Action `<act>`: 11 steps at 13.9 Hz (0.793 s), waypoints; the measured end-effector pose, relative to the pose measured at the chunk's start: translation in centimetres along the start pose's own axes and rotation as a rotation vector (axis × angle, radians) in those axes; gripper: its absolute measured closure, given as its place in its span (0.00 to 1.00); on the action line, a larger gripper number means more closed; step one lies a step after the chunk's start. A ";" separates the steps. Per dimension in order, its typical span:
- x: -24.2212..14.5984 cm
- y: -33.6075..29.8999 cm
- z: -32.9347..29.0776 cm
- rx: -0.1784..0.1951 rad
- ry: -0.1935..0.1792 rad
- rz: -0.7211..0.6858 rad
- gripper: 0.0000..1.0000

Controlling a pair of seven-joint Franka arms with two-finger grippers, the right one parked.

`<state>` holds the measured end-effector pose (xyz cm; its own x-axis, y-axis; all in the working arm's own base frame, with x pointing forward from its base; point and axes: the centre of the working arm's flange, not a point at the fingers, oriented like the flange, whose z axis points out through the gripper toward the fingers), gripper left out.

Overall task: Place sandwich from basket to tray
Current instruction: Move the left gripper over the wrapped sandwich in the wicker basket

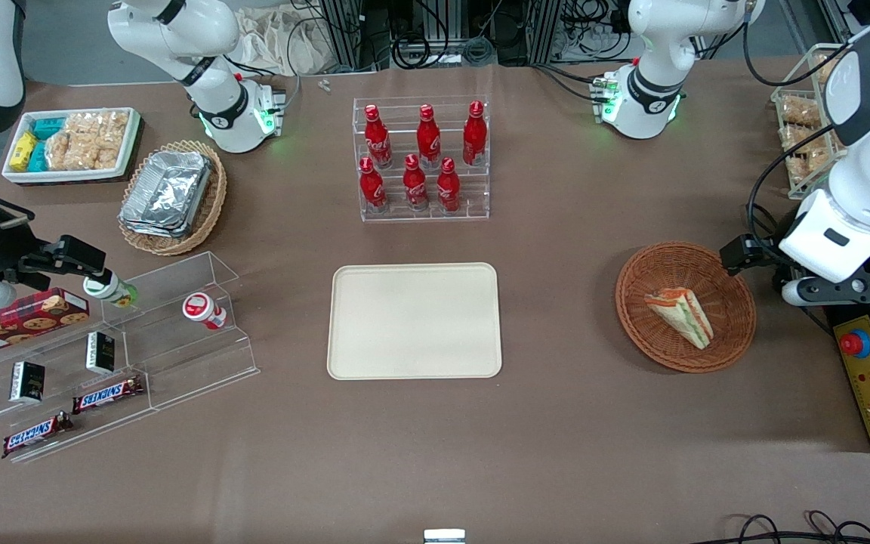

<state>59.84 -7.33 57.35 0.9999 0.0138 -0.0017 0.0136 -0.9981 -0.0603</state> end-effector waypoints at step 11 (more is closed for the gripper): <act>0.0 0.4 4.7 0.015 -0.067 -0.219 0.00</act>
<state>59.79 -7.44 52.67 0.9706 0.2349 -0.0526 0.2303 -0.9697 -0.0816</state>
